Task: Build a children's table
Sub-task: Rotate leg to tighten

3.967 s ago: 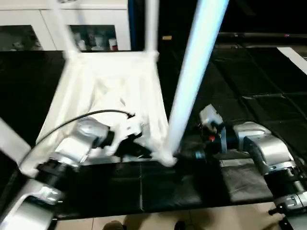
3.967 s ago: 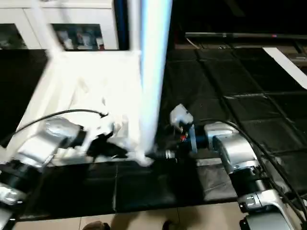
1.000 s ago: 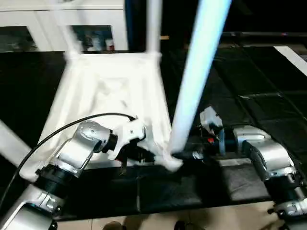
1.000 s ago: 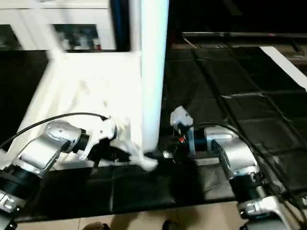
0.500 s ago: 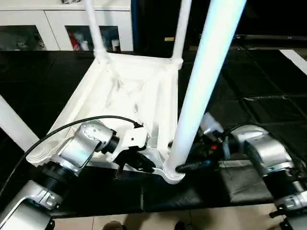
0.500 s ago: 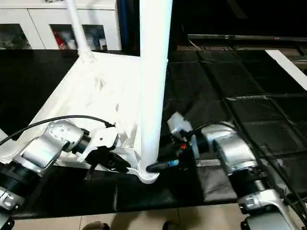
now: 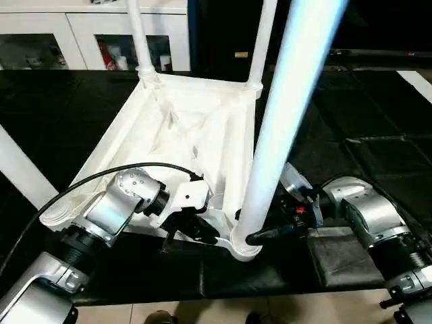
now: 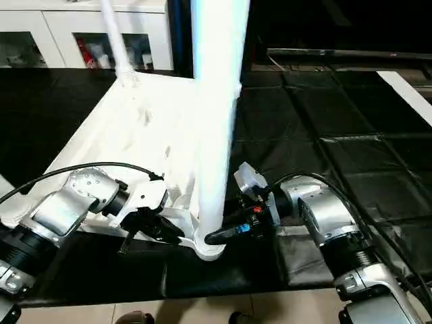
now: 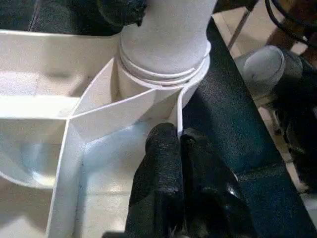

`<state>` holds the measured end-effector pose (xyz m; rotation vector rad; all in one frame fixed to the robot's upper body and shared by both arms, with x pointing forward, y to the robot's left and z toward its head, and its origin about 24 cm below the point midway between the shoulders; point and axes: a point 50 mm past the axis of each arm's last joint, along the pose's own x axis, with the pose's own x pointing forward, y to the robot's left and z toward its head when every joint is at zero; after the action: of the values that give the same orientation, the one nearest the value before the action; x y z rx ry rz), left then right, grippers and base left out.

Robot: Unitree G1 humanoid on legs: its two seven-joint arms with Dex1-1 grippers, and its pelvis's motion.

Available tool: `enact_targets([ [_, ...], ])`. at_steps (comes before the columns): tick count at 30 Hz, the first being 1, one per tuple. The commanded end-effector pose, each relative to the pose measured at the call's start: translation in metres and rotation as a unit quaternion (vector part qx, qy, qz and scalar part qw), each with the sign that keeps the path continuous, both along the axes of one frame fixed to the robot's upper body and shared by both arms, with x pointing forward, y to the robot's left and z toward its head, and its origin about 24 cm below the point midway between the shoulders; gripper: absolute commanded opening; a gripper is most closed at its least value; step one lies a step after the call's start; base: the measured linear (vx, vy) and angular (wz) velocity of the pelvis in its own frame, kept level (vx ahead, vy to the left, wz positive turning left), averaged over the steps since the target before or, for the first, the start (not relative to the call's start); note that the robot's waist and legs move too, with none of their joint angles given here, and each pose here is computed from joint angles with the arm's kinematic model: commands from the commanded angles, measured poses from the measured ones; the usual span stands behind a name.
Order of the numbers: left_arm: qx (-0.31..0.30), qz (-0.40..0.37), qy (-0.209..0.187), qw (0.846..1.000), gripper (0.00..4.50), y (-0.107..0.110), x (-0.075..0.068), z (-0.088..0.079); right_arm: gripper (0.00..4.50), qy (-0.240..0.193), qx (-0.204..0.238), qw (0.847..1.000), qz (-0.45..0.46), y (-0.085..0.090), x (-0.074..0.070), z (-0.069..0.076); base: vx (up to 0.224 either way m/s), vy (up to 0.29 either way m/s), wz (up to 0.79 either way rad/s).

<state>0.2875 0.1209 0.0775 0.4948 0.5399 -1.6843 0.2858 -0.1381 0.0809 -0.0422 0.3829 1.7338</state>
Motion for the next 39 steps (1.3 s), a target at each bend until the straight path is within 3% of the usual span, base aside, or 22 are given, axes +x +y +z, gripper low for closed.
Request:
enact_targets([
  [1, -0.019, 0.019, 0.004, 1.0, 0.0, -0.007, 0.002, 0.002, 2.17, 0.008, 0.008, 0.999, -0.033, 0.005, 0.003, -0.001, 0.0, 0.0, 0.0],
  [2, -0.028, 0.05, 0.004, 0.998, 0.0, -0.008, 0.005, 0.003, 2.15, 0.007, 0.004, 0.997, -0.08, 0.009, 0.007, -0.004, 0.0, 0.0, 0.0],
  [6, -0.031, 0.068, 0.002, 0.997, 0.0, -0.008, 0.007, 0.003, 2.1, 0.005, 0.004, 0.994, -0.106, 0.012, 0.009, -0.006, 0.0, 0.0, 0.0],
  [7, -0.043, 0.113, 0.0, 0.993, 0.0, -0.012, 0.012, 0.002, 2.09, 0.003, 0.003, 0.987, -0.163, 0.019, 0.014, -0.01, 0.0, 0.0, 0.0],
  [8, -0.043, 0.113, 0.0, 0.993, 0.0, -0.012, 0.012, 0.002, 2.08, 0.003, 0.003, 0.987, -0.163, 0.019, 0.014, -0.01, 0.0, 0.0, 0.0],
  [10, -0.061, 0.182, -0.002, 0.981, 0.0, -0.019, 0.018, 0.001, 2.07, 0.006, -0.004, 0.968, -0.25, 0.032, 0.02, -0.017, 0.0, 0.0, 0.0],
  [11, -0.078, 0.231, 0.0, 0.97, 0.0, -0.032, 0.021, 0.0, 2.06, 0.005, -0.011, 0.948, -0.319, 0.045, 0.025, -0.023, 0.0, 0.0, 0.0],
  [13, -0.084, 0.245, 0.0, 0.966, 0.0, -0.037, 0.022, 0.001, 2.04, 0.003, -0.011, 0.94, -0.342, 0.049, 0.027, -0.024, -0.042, 0.015, -0.23],
  [21, -0.133, 0.361, -0.006, 0.923, 0.0, -0.077, 0.033, 0.009, 1.98, 0.023, -0.005, 0.86, -0.509, 0.074, 0.04, -0.027, -0.008, 0.012, -0.09],
  [23, -0.132, 0.362, -0.006, 0.923, 0.0, -0.081, 0.032, 0.01, 1.98, 0.032, -0.001, 0.853, -0.521, 0.078, 0.041, -0.026, 0.0, 0.0, 0.0],
  [26, -0.12, 0.353, -0.014, 0.928, 0.0, -0.079, 0.032, 0.009, 1.98, 0.027, 0.004, 0.851, -0.524, 0.078, 0.041, -0.024, 0.0, 0.0, 0.0],
  [29, -0.099, 0.342, -0.024, 0.934, 0.0, -0.072, 0.03, 0.005, 2.68, 0.021, 0.016, 0.857, -0.515, 0.074, 0.04, -0.022, 0.0, 0.0, 0.0],
  [32, -0.089, 0.336, -0.028, 0.937, 0.0, -0.068, 0.029, 0.003, 2.81, 0.019, 0.023, 0.861, -0.507, 0.071, 0.039, -0.021, 0.0, 0.0, 0.0],
  [33, -0.079, 0.319, -0.032, 0.944, 0.0, -0.062, 0.027, 0.001, 3.09, 0.016, 0.032, 0.867, -0.497, 0.065, 0.038, -0.019, 0.0, 0.0, 0.0],
  [35, -0.07, 0.303, -0.036, 0.95, 0.0, -0.058, 0.025, 0.0, 3.15, 0.012, 0.039, 0.873, -0.486, 0.06, 0.037, -0.017, 0.0, 0.0, 0.0],
  [38, -0.054, 0.253, -0.036, 0.965, 0.0, -0.048, 0.02, -0.003, 3.36, 0.003, 0.049, 0.894, -0.445, 0.047, 0.033, -0.013, 0.0, 0.0, 0.0],
  [39, -0.043, 0.226, -0.032, 0.973, 0.0, -0.042, 0.017, -0.005, 3.5, -0.005, 0.052, 0.91, -0.411, 0.039, 0.029, -0.011, 0.0, 0.0, 0.0],
])
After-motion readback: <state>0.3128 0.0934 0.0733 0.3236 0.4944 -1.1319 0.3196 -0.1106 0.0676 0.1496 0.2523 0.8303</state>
